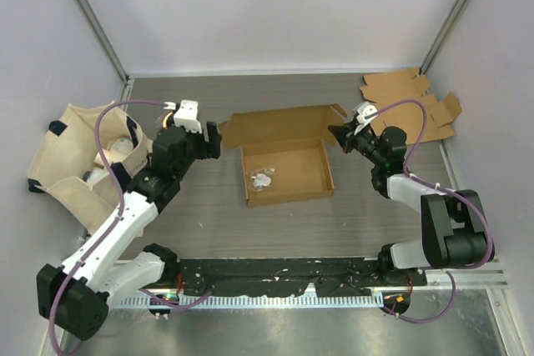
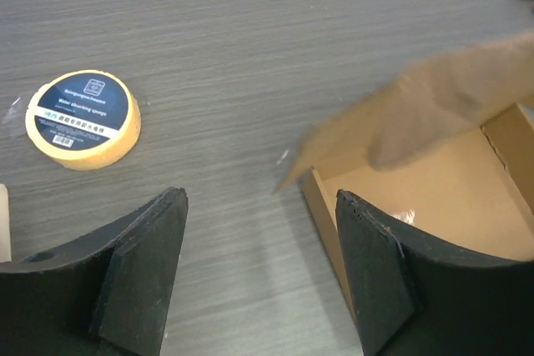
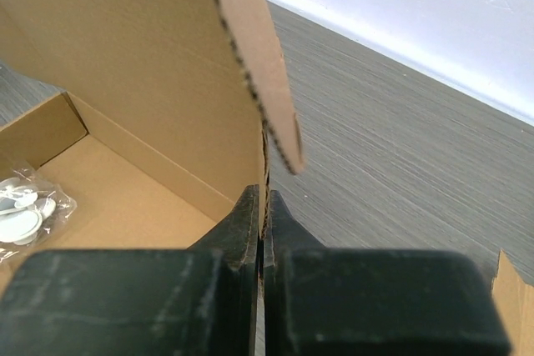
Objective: Fold the paper box
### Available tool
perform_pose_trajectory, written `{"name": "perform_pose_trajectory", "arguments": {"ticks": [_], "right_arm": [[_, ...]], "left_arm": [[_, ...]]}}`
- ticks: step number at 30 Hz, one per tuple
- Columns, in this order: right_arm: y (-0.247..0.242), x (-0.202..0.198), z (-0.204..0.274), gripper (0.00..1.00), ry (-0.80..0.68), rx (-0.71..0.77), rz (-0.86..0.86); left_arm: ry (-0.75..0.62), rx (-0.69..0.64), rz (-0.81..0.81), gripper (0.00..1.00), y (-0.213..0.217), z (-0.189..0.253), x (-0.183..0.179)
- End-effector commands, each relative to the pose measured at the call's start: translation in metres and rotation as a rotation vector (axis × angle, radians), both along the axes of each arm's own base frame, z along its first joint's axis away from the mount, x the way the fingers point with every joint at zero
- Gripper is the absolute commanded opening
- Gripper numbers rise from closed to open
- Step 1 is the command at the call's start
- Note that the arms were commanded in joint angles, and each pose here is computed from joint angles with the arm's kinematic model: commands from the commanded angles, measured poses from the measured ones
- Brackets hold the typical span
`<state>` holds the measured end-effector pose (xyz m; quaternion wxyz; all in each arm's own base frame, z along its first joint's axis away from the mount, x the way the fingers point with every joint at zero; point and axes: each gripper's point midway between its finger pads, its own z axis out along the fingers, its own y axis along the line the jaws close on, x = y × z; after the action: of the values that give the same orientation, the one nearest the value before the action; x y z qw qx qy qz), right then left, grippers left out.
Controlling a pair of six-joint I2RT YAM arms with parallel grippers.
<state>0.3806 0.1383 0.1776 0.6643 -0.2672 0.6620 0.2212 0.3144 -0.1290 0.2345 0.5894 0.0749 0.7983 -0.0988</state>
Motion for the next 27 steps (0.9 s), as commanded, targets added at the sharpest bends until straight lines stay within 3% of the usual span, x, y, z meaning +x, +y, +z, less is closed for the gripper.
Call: {"name": "perform_pose_trajectory", "arguments": {"ticks": [1,4,8,9,10,12,13,16,18,19,21,27], "right_arm": [[0.005,0.009,0.039,0.01,-0.107,0.053,0.035],[0.007,0.010,0.036,0.01,-0.098,0.057,0.046],[0.008,0.012,0.030,0.01,-0.084,0.061,0.049],[0.008,0.012,0.031,0.01,-0.083,0.063,0.049],[0.008,0.012,0.030,0.01,-0.079,0.065,0.049],[0.008,0.014,0.033,0.01,-0.081,0.069,0.042],[0.007,0.014,0.032,0.01,-0.072,0.072,0.036],[0.001,0.022,0.037,0.01,-0.040,0.129,-0.023],[-0.004,0.028,0.044,0.01,-0.011,0.184,-0.084],[-0.003,0.030,0.038,0.01,0.028,0.180,-0.104],[-0.006,0.033,0.039,0.01,0.039,0.169,-0.159],[0.019,0.031,0.042,0.01,0.059,0.103,-0.187]], "left_arm": [[-0.038,-0.157,-0.090,0.76,-0.012,0.015,0.032],[-0.028,-0.199,-0.254,0.86,-0.034,0.018,0.044],[0.001,-0.195,-0.395,0.82,-0.054,0.021,0.054],[0.009,-0.187,-0.396,0.80,-0.054,0.019,0.057],[0.012,-0.188,-0.385,0.67,-0.053,0.020,0.060],[0.030,-0.182,-0.362,0.56,-0.052,0.014,0.065],[0.039,-0.176,-0.354,0.44,-0.050,0.010,0.066],[0.052,-0.168,-0.269,0.31,-0.041,0.005,0.072],[0.056,-0.147,-0.209,0.30,-0.034,0.004,0.076],[0.064,-0.140,-0.212,0.36,-0.038,0.003,0.073],[0.062,-0.140,-0.222,0.38,-0.041,0.003,0.071],[0.049,-0.202,-0.232,0.10,-0.056,0.007,0.080]]}}
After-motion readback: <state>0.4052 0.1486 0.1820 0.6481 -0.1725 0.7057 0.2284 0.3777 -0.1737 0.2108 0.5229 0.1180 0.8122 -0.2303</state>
